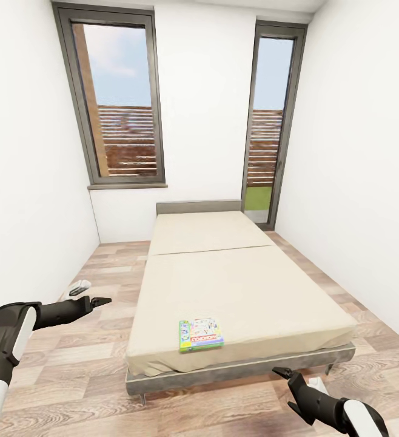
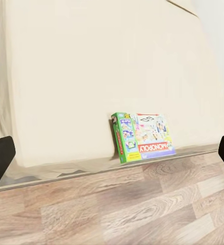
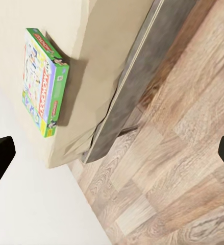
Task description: Put all the toys in the child's room - the three board games (two on the bed and one on the table), the two jigsaw puzzles on the table, and the tennis ball on the table - inside the toy box on the table in the child's room.
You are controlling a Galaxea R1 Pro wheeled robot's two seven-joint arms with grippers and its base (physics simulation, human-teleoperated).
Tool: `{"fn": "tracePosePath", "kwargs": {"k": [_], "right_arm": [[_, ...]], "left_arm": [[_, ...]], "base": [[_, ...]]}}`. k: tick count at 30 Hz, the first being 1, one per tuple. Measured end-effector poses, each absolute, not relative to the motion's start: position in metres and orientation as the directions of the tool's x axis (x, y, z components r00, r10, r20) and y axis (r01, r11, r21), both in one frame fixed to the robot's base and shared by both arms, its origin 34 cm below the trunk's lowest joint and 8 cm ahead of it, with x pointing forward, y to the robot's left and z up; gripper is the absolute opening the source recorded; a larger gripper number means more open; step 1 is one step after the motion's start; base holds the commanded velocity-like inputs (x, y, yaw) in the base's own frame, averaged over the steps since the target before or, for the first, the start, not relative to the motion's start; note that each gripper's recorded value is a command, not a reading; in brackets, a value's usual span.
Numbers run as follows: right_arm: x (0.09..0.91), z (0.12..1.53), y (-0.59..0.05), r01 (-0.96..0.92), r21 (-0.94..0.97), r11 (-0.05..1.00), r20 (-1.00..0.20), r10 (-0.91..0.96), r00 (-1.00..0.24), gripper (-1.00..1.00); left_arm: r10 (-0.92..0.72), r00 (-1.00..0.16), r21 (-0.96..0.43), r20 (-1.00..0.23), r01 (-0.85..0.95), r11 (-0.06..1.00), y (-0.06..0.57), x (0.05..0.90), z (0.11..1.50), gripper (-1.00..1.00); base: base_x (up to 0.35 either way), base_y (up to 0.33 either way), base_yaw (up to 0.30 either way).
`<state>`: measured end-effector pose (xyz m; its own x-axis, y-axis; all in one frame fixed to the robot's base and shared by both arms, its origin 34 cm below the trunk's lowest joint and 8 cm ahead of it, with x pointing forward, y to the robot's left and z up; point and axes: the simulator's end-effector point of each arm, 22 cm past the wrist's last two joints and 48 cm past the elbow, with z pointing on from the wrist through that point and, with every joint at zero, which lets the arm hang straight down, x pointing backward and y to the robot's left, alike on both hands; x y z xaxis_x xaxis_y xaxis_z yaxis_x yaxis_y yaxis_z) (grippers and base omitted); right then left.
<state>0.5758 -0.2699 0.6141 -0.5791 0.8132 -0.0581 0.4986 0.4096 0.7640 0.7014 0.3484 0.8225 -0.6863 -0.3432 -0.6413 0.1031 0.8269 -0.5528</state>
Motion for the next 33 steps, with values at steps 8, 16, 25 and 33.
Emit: {"fn": "tracePosePath", "kwargs": {"k": [8, 16, 25, 33], "right_arm": [[0.573, 0.591, -0.276, 0.536, 0.734, 0.418, -0.094, 0.843, -0.529, 1.0], [0.553, 0.564, -0.265, 0.573, 0.72, 0.391, -0.033, 0.845, -0.535, 1.0], [0.564, 0.58, -0.255, 0.479, 0.81, 0.337, -0.04, 0.847, -0.53, 1.0], [0.571, 0.582, -0.26, 0.432, 0.828, 0.359, -0.104, 0.854, -0.51, 1.0]], "left_arm": [[-0.343, -0.687, -0.553, -0.641, 0.102, 0.827, 0.349, 0.701, 0.822, 1.0], [-0.345, -0.687, -0.554, -0.639, 0.101, 0.826, 0.35, 0.701, 0.823, 1.0], [-0.344, -0.686, -0.596, -0.641, 0.162, 0.787, 0.339, 0.698, 0.835, 1.0], [-0.338, -0.68, -0.648, -0.651, 0.266, 0.713, 0.332, 0.687, 0.861, 1.0]], "base": [[0.0, 0.0, 0.0], [0.0, 0.0, 0.0], [0.0, 0.0, 0.0], [0.0, 0.0, 0.0]]}}
